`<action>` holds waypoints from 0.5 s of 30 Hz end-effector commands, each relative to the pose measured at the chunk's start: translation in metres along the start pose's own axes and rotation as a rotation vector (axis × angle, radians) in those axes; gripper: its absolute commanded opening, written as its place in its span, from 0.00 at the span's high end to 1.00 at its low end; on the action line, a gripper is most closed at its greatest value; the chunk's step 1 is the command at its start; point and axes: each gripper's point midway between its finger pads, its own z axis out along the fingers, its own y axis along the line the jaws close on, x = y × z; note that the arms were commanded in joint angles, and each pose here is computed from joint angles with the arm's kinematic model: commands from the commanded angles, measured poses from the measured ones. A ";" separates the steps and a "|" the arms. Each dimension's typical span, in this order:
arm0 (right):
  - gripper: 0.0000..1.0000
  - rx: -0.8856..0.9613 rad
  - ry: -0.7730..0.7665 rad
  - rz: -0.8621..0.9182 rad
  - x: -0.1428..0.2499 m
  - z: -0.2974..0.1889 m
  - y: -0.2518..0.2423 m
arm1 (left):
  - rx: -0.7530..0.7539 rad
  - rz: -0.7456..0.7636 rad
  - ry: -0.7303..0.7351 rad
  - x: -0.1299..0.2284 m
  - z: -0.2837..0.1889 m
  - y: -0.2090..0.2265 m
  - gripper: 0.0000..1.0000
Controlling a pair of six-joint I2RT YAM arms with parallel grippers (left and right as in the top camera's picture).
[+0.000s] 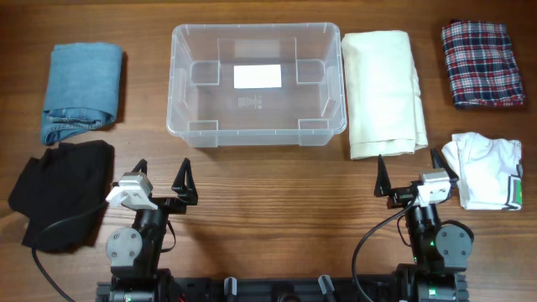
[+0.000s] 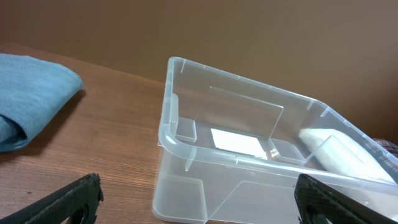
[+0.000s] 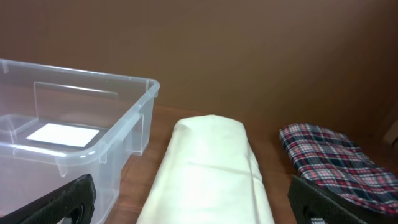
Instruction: Pack container
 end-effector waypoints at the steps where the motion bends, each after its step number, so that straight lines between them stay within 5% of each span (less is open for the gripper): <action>1: 0.00 0.014 0.005 0.017 0.002 0.000 -0.002 | -0.018 -0.010 -0.004 0.001 0.000 0.004 0.00; 8: 0.00 0.108 -0.246 0.002 -0.107 -0.020 -0.024 | -0.018 -0.010 -0.005 0.001 0.000 0.004 0.00; 15: 0.00 0.033 -0.011 0.036 -0.151 0.042 -0.035 | -0.018 -0.010 -0.004 0.001 0.000 0.004 0.00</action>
